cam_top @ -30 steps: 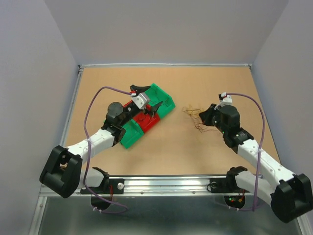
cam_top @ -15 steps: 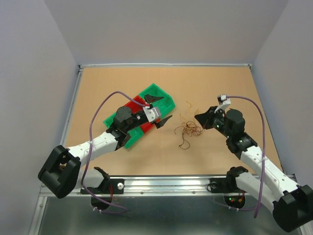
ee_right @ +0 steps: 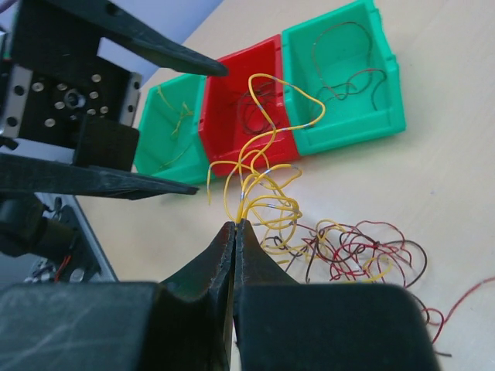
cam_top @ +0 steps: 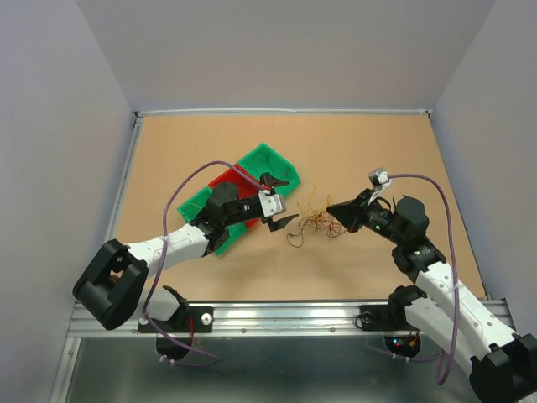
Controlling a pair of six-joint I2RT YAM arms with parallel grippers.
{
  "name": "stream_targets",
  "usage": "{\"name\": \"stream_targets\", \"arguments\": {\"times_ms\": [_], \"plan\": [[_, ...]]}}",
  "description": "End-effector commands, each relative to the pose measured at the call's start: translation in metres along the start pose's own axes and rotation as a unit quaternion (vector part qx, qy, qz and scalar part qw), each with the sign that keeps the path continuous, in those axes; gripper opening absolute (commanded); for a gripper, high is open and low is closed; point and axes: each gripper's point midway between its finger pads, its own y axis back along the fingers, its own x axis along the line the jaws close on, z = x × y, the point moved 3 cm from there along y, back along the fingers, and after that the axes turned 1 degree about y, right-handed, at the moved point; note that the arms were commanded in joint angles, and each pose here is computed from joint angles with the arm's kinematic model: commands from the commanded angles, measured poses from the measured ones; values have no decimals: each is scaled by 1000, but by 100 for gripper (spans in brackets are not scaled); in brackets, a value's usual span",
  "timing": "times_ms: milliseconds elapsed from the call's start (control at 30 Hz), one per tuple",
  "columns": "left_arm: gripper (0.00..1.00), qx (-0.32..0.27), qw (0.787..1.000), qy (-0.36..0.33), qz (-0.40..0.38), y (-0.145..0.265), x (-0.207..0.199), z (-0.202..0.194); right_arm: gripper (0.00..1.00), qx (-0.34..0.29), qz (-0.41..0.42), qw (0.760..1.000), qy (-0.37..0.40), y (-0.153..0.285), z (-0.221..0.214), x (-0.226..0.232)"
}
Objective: Untangle the cables
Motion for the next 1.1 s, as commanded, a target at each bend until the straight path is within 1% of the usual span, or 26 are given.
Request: {"name": "stream_targets", "arguments": {"times_ms": [0,67,100,200,300,367,500,533,567,700,733,800,1033,1067], "plan": [[99,-37,999,-22,-9,-8,10,29,1,-16,77,996,43,4,5,21],[99,-38,999,-18,-7,-8,11,31,1,-13,83,995,45,4,2,22],[99,-35,999,-17,7,-7,15,32,1,-11,88,995,47,4,2,24],[99,-35,998,-30,39,-2,25,39,0,-4,96,994,48,4,-1,25],[99,-36,997,-48,51,4,28,45,1,-1,104,993,48,3,-2,26],[99,-28,997,-53,52,5,29,43,1,-1,106,993,49,3,-3,27],[93,-12,998,-61,32,-1,27,34,1,2,115,992,50,3,-4,29],[93,-10,998,-60,29,-2,26,32,1,3,117,992,50,4,-4,29],[89,-7,998,-60,29,-3,26,31,1,4,117,992,50,4,-5,29],[83,-8,998,-62,21,-4,24,30,1,7,125,991,51,4,-6,31],[78,-10,998,-62,16,-4,22,31,1,7,128,990,51,4,-6,32],[73,-14,998,-59,8,-5,21,32,0,9,134,990,51,4,-7,33],[63,-28,998,-38,-31,-12,10,35,0,15,140,989,47,0,-9,34],[58,-29,998,-37,-35,-13,9,35,0,15,143,989,47,-1,-9,35]]}}
